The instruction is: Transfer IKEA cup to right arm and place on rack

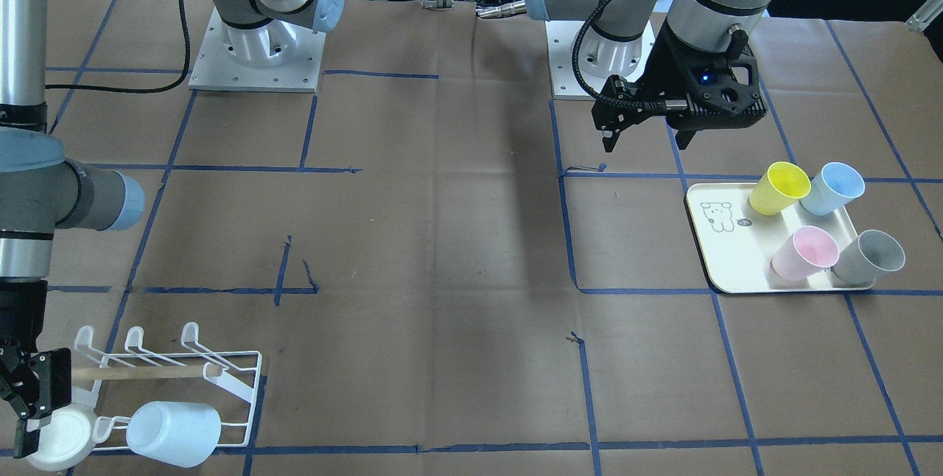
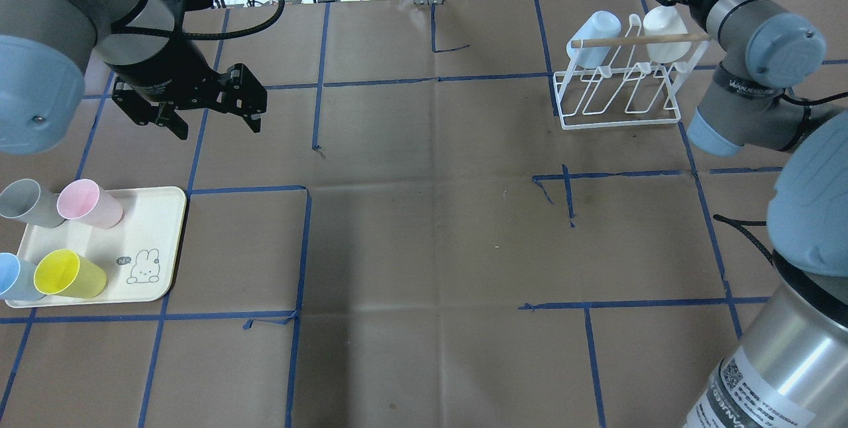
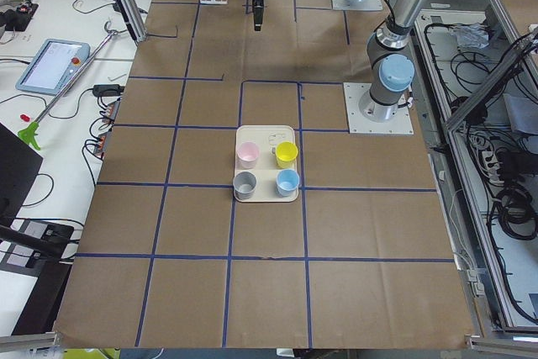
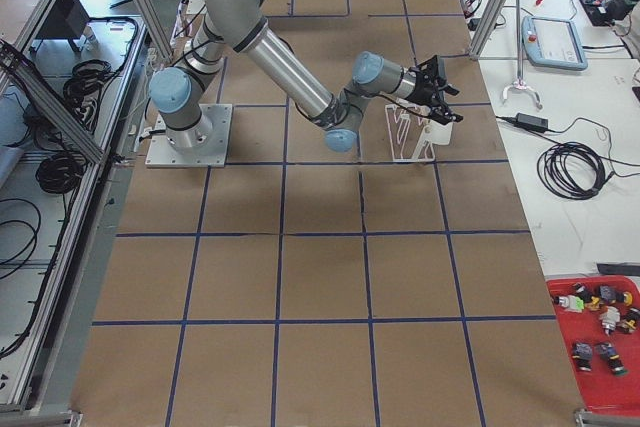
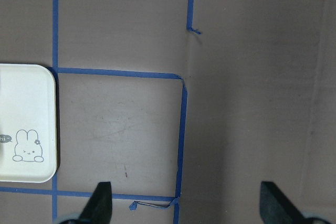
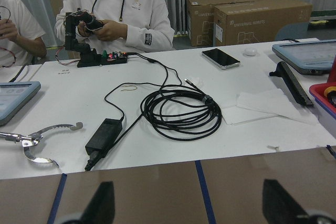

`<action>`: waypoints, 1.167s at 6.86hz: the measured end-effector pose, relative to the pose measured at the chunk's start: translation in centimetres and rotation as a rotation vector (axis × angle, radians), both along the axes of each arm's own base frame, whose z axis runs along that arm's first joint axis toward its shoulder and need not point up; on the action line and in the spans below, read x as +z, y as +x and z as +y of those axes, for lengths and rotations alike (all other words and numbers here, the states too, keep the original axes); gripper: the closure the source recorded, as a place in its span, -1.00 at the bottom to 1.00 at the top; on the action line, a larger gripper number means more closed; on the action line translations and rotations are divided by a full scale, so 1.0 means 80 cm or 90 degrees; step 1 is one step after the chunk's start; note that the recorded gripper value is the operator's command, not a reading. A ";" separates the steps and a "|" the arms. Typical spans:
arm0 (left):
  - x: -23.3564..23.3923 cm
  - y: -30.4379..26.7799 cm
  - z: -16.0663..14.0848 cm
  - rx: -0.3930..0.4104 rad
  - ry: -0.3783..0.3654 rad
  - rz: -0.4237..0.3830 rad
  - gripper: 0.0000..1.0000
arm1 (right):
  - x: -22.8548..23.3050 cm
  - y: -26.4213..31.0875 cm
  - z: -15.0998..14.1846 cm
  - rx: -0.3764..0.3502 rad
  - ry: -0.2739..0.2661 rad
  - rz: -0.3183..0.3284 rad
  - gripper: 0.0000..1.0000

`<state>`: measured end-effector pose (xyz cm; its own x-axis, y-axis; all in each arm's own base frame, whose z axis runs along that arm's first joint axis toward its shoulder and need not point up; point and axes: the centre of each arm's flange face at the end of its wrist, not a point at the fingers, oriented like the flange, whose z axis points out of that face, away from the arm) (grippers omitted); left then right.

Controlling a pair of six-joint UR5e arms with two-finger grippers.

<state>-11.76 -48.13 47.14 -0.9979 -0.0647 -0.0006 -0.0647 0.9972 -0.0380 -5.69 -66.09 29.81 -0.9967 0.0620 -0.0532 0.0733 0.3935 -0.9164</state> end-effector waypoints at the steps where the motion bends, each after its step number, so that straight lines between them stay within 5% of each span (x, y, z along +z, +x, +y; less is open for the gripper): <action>1: 0.000 0.000 0.000 0.000 0.000 0.000 -1.00 | 0.026 0.005 0.002 0.003 -0.009 0.003 -1.00; 3: 0.001 0.000 0.000 0.001 0.000 -0.001 -1.00 | 0.080 0.016 0.012 0.004 0.056 -0.015 -1.00; 8: -0.001 0.000 0.000 0.001 0.001 -0.002 -1.00 | 0.158 0.083 0.053 0.010 0.382 -0.069 -1.00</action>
<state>-11.73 -48.15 47.08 -0.9978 -0.0656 -0.0039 -0.0654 0.9972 -0.0367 0.94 -61.85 42.48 -0.9885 0.0983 -0.1150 0.1443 0.8405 -0.5222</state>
